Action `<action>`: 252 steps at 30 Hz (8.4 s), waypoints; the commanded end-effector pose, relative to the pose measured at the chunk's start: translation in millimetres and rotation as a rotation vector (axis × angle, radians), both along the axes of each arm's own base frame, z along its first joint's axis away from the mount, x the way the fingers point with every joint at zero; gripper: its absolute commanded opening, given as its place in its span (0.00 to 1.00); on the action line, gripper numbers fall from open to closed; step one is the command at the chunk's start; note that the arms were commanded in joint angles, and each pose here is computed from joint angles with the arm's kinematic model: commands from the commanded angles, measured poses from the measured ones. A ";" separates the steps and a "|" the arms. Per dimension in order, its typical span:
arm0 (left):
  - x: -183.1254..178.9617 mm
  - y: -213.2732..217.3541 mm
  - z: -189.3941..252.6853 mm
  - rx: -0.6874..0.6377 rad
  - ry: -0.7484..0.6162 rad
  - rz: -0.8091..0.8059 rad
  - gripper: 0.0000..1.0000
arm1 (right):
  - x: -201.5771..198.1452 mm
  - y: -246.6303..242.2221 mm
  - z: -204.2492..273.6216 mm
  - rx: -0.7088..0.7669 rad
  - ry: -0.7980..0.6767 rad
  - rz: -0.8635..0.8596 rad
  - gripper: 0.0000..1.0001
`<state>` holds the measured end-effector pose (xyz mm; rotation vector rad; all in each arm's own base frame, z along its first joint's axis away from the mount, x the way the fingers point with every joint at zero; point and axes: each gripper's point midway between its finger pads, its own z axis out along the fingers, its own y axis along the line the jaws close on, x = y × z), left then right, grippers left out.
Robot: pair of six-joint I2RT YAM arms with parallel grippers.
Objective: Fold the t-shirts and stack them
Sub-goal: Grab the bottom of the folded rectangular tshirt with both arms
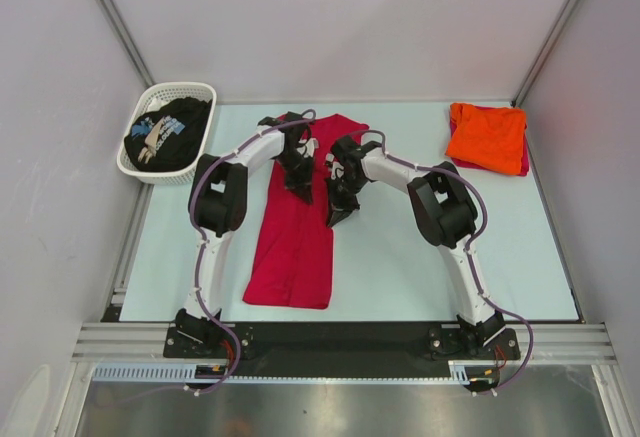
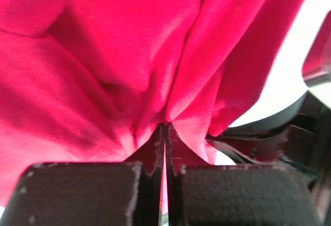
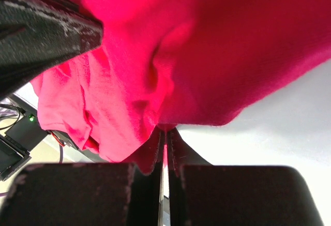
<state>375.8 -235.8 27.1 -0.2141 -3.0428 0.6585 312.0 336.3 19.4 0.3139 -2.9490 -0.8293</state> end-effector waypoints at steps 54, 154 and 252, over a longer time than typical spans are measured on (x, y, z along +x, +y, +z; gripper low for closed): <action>-235.6 117.2 52.2 0.022 0.008 0.174 0.96 | -160.2 -52.8 57.9 0.076 0.110 0.003 0.62; 149.8 -4.6 76.3 -0.415 -0.281 0.290 1.00 | 220.0 -133.0 137.0 -0.290 -0.720 -0.277 0.98; 183.0 37.8 45.9 -0.404 -0.285 0.367 0.04 | 206.9 -119.5 104.2 -0.124 -0.579 -0.234 0.94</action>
